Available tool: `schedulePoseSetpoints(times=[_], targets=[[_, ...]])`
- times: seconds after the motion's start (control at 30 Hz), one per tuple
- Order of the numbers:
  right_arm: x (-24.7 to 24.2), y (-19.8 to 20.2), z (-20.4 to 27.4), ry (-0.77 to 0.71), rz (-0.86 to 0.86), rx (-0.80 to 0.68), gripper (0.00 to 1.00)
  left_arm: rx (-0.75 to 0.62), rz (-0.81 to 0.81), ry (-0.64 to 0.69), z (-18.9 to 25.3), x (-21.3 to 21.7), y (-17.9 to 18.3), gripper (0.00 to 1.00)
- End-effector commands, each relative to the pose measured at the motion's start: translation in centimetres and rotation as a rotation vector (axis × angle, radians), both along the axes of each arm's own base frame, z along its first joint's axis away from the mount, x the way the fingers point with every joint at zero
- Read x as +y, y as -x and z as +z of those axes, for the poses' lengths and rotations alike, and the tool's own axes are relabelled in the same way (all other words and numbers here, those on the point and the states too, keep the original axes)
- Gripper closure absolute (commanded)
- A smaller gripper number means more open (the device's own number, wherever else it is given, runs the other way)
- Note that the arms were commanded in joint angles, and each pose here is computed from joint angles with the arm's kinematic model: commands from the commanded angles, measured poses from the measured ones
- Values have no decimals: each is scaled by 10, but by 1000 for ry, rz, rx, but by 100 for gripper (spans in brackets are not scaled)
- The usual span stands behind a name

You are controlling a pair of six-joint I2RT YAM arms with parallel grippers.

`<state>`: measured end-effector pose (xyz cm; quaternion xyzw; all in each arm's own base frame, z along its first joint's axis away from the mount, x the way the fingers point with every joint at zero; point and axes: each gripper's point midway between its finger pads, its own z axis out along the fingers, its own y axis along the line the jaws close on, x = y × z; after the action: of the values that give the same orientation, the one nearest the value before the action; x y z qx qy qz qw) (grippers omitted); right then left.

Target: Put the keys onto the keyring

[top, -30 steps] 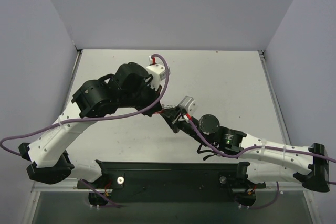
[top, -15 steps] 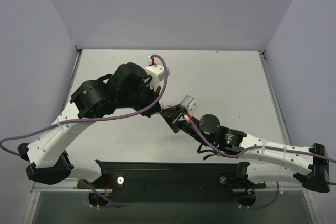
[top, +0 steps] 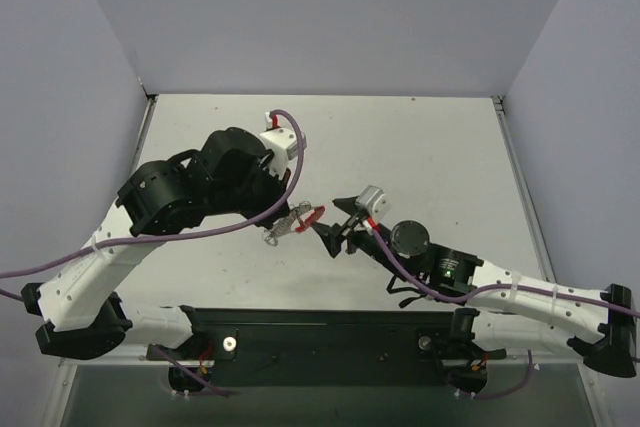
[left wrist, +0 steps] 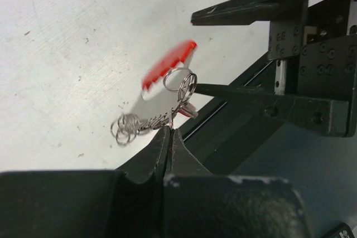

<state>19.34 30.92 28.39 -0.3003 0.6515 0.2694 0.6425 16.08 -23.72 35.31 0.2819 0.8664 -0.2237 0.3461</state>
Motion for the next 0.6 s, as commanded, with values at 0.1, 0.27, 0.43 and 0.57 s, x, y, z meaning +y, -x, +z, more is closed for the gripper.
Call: schedulePoseSetpoints(times=[0.1, 0.27, 0.43, 0.57], targets=[[-36, 19, -27, 34, 21, 34, 29, -4, 51, -25, -21, -2, -13, 100], [-70, 23, -56, 38, -48, 81, 26, 44, -1, 2, -51, -24, -12, 100], [-96, 23, -68, 42, -116, 95, 24, 84, -22, 61, -82, -38, -5, 100], [-101, 24, -78, 69, -125, 106, 24, 77, -34, 92, -93, -42, 6, 100]])
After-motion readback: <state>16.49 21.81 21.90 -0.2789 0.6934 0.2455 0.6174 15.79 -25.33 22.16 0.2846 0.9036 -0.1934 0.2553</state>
